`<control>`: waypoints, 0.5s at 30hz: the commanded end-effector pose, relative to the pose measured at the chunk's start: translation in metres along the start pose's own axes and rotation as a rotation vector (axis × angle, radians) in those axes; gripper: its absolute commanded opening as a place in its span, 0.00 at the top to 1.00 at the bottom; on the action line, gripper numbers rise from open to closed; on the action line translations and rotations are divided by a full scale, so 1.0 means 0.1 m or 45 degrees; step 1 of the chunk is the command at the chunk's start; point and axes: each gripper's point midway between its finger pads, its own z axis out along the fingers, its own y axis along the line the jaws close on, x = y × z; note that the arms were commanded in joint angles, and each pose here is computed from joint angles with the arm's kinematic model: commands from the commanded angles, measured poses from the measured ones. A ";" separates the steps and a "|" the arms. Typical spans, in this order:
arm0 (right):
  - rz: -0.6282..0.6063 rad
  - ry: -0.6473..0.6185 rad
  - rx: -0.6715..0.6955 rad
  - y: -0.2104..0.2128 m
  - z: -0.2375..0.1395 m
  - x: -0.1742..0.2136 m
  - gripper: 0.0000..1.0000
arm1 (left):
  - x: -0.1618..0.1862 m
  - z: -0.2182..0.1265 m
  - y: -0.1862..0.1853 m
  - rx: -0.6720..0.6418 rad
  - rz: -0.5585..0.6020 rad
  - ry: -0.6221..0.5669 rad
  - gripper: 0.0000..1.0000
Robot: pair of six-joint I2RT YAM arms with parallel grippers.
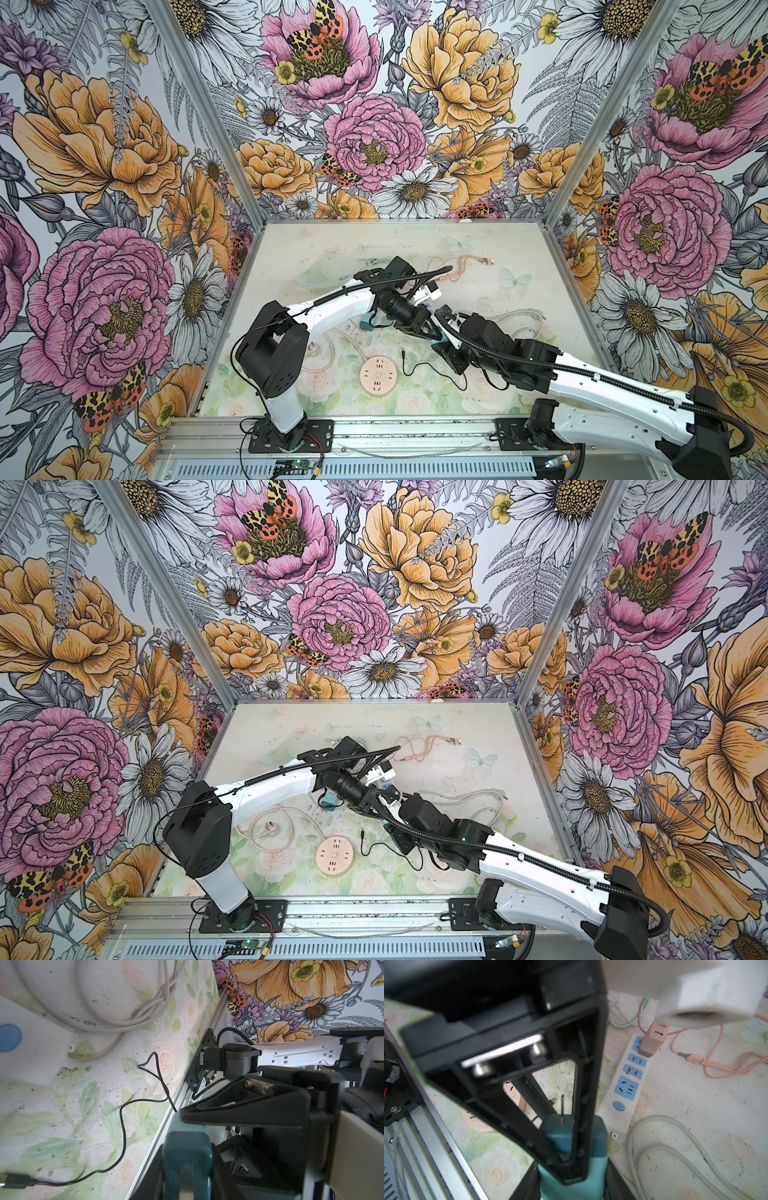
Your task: Insert the plug
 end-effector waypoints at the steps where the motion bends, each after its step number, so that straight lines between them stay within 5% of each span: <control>1: 0.039 -0.144 0.083 -0.11 -0.14 -0.27 0.62 | -0.09 -0.14 -0.04 0.004 0.038 -0.056 0.93; 3: 0.095 -0.192 0.165 -0.23 -0.23 -0.31 0.40 | -0.19 -0.26 0.00 -0.015 0.019 -0.113 0.93; 5: 0.168 -0.259 0.248 -0.37 -0.35 -0.35 0.30 | -0.33 -0.39 0.02 0.001 -0.016 -0.194 0.93; 9: 0.228 -0.365 0.302 -0.51 -0.56 -0.31 0.20 | -0.61 -0.54 -0.11 0.059 -0.002 -0.304 0.93; 15: 0.316 -0.505 0.288 -0.58 -0.82 -0.37 0.21 | -1.09 -0.64 -0.64 0.358 0.056 -0.509 0.92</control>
